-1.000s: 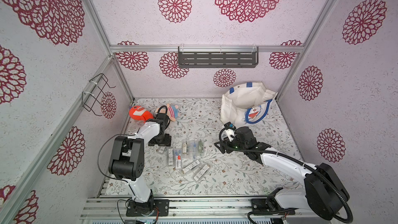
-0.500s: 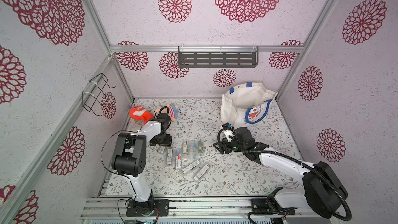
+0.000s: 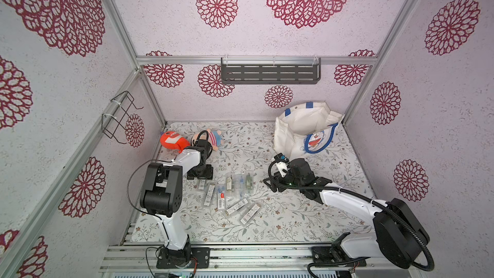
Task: Put the compass set into the canvas bag
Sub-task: Pick up the compass set at the center of the board.
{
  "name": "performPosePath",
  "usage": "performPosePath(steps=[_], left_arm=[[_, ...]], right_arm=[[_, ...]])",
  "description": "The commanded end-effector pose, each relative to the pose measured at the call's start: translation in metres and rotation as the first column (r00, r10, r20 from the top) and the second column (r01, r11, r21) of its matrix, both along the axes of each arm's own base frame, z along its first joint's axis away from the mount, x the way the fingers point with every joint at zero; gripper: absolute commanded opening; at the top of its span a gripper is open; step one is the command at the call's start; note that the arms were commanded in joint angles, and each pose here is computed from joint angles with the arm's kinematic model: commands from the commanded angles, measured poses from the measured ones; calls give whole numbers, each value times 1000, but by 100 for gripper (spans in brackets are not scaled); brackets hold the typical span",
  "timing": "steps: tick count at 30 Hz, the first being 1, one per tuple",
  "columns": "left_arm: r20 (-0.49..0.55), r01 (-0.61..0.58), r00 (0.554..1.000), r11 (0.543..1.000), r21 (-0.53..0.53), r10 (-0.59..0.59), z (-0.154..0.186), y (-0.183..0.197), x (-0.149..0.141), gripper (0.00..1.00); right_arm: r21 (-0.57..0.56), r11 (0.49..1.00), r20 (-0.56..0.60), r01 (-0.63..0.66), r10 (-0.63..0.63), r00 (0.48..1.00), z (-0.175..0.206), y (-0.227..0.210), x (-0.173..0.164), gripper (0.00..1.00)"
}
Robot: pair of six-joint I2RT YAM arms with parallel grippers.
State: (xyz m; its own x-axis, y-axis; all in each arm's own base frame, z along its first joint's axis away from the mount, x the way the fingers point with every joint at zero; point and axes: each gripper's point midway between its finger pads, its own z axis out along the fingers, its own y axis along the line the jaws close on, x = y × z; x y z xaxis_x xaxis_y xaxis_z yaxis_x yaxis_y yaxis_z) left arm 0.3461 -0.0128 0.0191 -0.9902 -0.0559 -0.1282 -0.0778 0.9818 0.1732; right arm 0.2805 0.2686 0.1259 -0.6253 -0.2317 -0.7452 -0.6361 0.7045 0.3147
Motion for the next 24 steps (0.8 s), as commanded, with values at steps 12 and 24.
performPosePath(steps=[12,24], left_arm=[[-2,-88,996,995,-54,88,-12,-1,-17,61],[46,-62,997,996,-63,65,-6,-6,-9,41]], right_arm=[[20,1000,56,-18,17,998,19,14,11,74],[4,998,48,62,-62,997,21,8,23,74]])
